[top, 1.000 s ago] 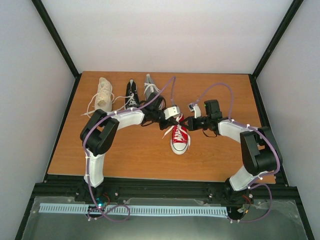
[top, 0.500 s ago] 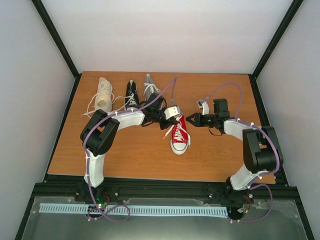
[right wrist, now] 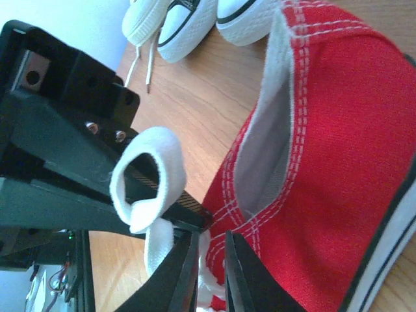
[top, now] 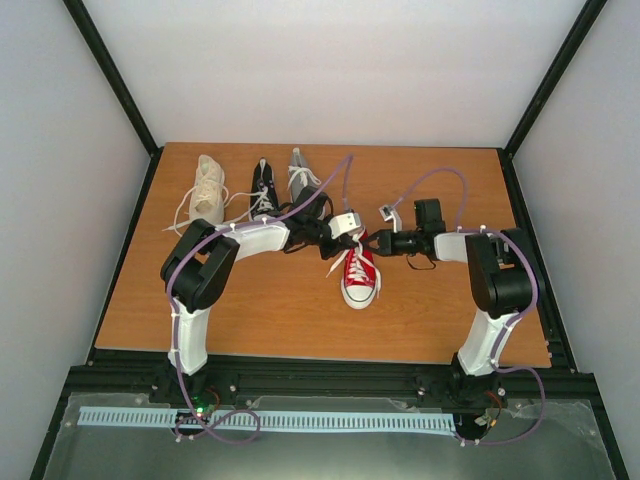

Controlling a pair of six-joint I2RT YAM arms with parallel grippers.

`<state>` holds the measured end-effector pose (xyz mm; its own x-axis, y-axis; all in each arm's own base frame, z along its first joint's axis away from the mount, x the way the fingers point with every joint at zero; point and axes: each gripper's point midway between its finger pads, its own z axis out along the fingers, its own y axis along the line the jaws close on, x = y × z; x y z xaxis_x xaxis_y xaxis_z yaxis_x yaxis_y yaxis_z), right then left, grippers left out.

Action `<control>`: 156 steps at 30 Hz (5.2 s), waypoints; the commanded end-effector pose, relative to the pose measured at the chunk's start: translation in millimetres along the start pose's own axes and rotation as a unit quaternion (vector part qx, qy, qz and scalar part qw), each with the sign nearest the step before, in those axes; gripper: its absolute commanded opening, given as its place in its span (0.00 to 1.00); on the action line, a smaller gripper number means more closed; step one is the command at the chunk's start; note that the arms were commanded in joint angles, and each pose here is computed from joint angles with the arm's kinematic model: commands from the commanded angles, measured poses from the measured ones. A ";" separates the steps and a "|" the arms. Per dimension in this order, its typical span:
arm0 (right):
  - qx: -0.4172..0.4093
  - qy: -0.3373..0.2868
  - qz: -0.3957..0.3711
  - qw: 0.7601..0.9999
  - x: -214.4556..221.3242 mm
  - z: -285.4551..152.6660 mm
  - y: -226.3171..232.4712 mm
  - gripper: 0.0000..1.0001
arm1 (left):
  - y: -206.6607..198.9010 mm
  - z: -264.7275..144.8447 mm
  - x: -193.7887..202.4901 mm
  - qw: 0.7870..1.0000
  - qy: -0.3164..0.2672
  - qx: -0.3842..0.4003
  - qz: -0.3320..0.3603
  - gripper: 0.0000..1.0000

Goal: Tie the shoes

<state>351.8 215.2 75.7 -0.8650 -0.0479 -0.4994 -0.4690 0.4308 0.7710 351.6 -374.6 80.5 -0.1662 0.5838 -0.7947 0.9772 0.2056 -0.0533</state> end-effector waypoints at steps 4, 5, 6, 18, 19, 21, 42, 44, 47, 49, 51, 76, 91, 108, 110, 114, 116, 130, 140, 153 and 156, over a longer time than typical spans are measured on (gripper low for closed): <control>-0.044 0.009 -0.035 0.998 1.2 2.7 16.9 0.15 | 3.2 -4.7 -18.8 0.999 -0.026 -0.009 0.018 0.01; -0.041 0.013 -0.036 0.998 2.1 4.3 16.2 0.16 | 3.2 -4.8 -19.7 0.999 -0.028 -0.008 0.018 0.01; -0.038 0.016 -0.038 0.998 3.2 6.3 15.6 0.16 | 3.1 -4.8 -19.8 0.999 -0.028 -0.008 0.016 0.01; 0.003 0.019 -0.034 0.999 4.5 12.5 3.9 0.03 | 1.4 -6.5 -23.1 0.999 -0.032 -0.004 0.013 0.01; 0.008 0.018 -0.035 0.999 4.4 11.6 3.7 0.03 | 1.6 -6.5 -23.3 0.999 -0.033 -0.005 0.013 0.01; 0.015 0.014 -0.039 0.999 2.7 9.5 4.7 0.03 | 2.1 -6.4 -22.6 0.999 -0.031 -0.006 0.013 0.01; 0.053 -0.001 -0.044 0.998 -0.6 -2.4 7.0 0.03 | -2.5 -18.7 -21.5 0.998 -0.007 -0.007 0.067 0.29; 0.060 -0.002 -0.044 0.997 -0.5 -4.0 6.4 0.03 | -4.4 -19.7 -21.1 0.997 -0.003 -0.002 0.072 0.37; 0.060 -0.004 -0.047 0.997 -0.4 -5.3 8.9 0.03 | 0.7 -22.5 -29.9 0.999 -0.006 -0.008 0.047 0.47; 0.054 -0.005 -0.052 0.997 0.6 -5.5 12.9 0.03 | 18.8 -23.9 -40.8 0.999 -0.009 -0.036 -0.035 0.49; 0.054 -0.004 -0.053 0.997 1.6 -4.3 13.7 0.03 | 20.1 -25.0 -44.3 0.992 0.002 -0.012 -0.123 0.50; 0.042 0.015 -0.076 0.996 1.7 16.4 24.8 0.03 | 17.8 -14.2 -17.8 0.960 0.022 0.020 -0.279 0.44; 0.151 -0.013 -0.036 0.988 9.1 -13.7 -3.3 0.03 | 23.9 -28.0 -8.8 0.960 0.030 -0.012 -0.277 0.01; 0.253 -0.030 0.017 0.967 38.5 -60.7 -31.4 0.03 | 35.5 -34.0 19.1 0.952 0.055 -0.075 -0.291 0.01; 0.254 -0.028 0.020 0.967 41.9 -62.1 -32.8 0.03 | 35.3 -34.9 19.3 0.953 0.055 -0.075 -0.288 0.01; 0.255 -0.021 0.029 0.966 48.8 -61.5 -35.6 0.03 | 36.4 -35.0 26.5 0.951 0.063 -0.086 -0.291 0.01; 0.253 -0.022 0.031 0.967 50.9 -62.0 -35.8 0.03 | 35.9 -35.3 31.9 0.951 0.069 -0.091 -0.288 0.01; 0.106 -0.069 -0.007 0.992 8.5 -32.4 4.1 0.57 | 30.4 -31.9 19.9 0.957 0.044 -0.069 -0.277 0.01; 0.051 -0.034 -0.007 0.998 10.3 -5.5 11.9 0.49 | 33.4 -31.1 17.8 0.957 0.043 -0.074 -0.276 0.01; 0.143 -0.010 0.047 0.988 42.7 -28.9 -17.9 0.03 | 43.5 -35.5 40.3 0.953 0.070 -0.118 -0.269 0.01; 0.146 -0.005 0.053 0.988 49.9 -30.5 -17.7 0.03 | 46.7 -35.3 45.2 0.953 0.074 -0.130 -0.264 0.01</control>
<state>320.9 186.3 53.1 -0.8988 0.0233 -0.4377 -0.3213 0.6443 0.6940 374.6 -321.1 57.4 -0.6925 0.4412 -0.5708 0.6838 0.6534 -0.3247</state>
